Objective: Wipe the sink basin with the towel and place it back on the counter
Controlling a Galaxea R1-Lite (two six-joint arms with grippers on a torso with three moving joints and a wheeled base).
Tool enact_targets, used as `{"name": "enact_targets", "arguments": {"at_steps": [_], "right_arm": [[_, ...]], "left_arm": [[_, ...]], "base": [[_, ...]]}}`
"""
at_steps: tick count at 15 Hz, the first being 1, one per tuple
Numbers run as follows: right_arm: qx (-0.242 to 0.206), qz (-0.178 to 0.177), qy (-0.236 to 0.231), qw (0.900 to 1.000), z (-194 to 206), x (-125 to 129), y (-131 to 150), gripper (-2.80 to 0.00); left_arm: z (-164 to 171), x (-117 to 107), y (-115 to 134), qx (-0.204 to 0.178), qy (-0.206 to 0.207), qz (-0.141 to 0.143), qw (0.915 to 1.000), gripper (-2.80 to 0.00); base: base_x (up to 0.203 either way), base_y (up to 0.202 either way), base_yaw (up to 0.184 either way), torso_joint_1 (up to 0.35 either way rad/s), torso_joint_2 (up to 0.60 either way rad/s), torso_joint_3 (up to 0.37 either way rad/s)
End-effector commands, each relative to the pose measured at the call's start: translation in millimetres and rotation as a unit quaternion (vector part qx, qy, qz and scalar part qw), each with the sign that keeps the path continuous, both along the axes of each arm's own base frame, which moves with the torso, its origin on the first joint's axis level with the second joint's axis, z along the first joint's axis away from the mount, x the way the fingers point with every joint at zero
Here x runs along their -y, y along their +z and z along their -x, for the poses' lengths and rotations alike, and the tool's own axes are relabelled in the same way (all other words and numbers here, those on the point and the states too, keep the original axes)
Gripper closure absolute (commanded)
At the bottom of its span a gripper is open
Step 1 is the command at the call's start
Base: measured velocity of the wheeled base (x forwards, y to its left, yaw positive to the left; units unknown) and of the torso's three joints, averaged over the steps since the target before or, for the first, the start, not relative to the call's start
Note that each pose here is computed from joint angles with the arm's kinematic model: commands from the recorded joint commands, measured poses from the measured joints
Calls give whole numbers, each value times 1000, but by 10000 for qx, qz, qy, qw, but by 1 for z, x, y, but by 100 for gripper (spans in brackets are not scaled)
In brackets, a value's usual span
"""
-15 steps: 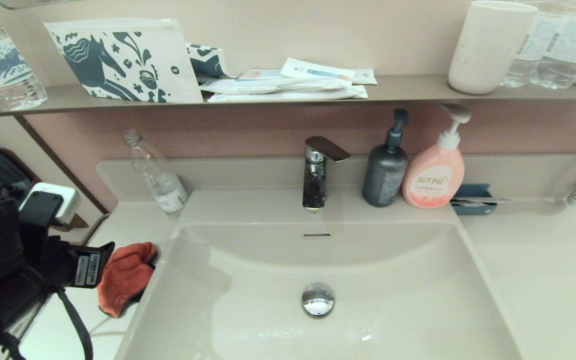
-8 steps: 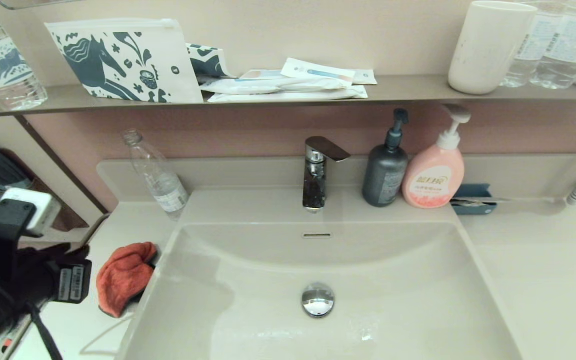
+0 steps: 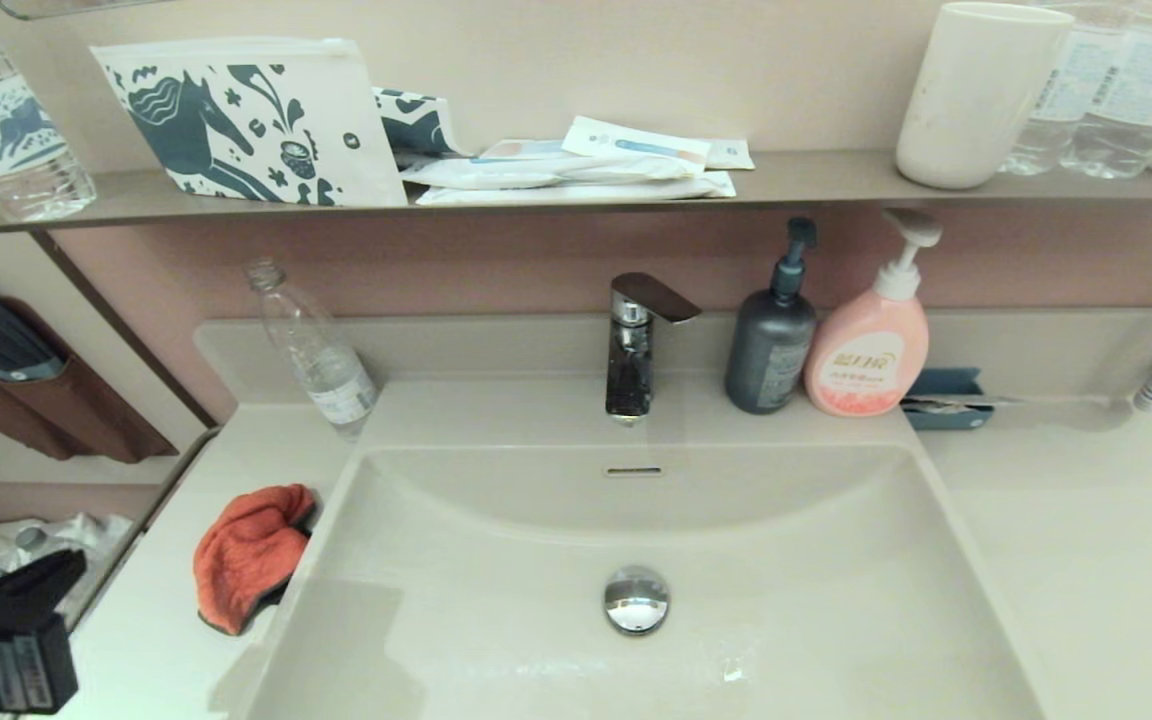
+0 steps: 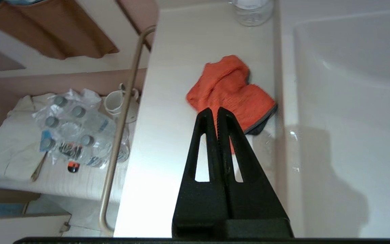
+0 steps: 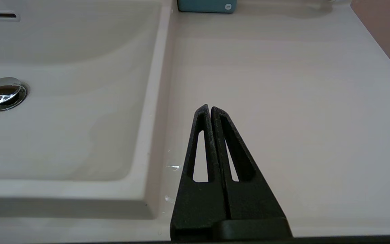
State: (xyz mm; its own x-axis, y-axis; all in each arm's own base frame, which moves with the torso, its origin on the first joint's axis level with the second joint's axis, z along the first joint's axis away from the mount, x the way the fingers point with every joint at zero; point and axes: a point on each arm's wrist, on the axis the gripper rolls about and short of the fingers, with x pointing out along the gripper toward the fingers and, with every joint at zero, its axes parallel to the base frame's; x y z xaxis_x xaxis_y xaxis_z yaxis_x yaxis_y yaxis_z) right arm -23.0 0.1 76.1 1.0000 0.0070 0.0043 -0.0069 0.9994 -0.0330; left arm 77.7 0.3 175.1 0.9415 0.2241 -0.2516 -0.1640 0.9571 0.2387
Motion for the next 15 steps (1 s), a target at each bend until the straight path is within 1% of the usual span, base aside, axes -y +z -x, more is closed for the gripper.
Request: {"name": "enact_targets", "arguments": {"at_steps": [1,3,5,10,12,15], "right_arm": [[-6,4,3,10000,0,0,0,0],[-6,-4,3,10000,0,0,0,0],[-6,2,3,10000,0,0,0,0],[-6,4,3,10000,0,0,0,0],[-6,-4,3,10000,0,0,0,0],[-6,-3,3,10000,0,0,0,0]], "left_arm": [[35,-5,-1,503,228,115,9984,0],[52,-5,-8,617,194,308,9974,0],[70,-5,-12,819,155,390,9958,0],[103,-4,-27,1203,156,413,9917,0],[114,-4,-36,1239,136,416,9913,0],[126,-4,-49,1392,61,425,9893,0]], "base": [[0,0,0,0,0,0],[0,0,0,0,0,0],[0,0,0,0,0,0],[0,0,0,0,0,0],[0,0,0,0,0,0],[0,0,0,0,0,0]]}}
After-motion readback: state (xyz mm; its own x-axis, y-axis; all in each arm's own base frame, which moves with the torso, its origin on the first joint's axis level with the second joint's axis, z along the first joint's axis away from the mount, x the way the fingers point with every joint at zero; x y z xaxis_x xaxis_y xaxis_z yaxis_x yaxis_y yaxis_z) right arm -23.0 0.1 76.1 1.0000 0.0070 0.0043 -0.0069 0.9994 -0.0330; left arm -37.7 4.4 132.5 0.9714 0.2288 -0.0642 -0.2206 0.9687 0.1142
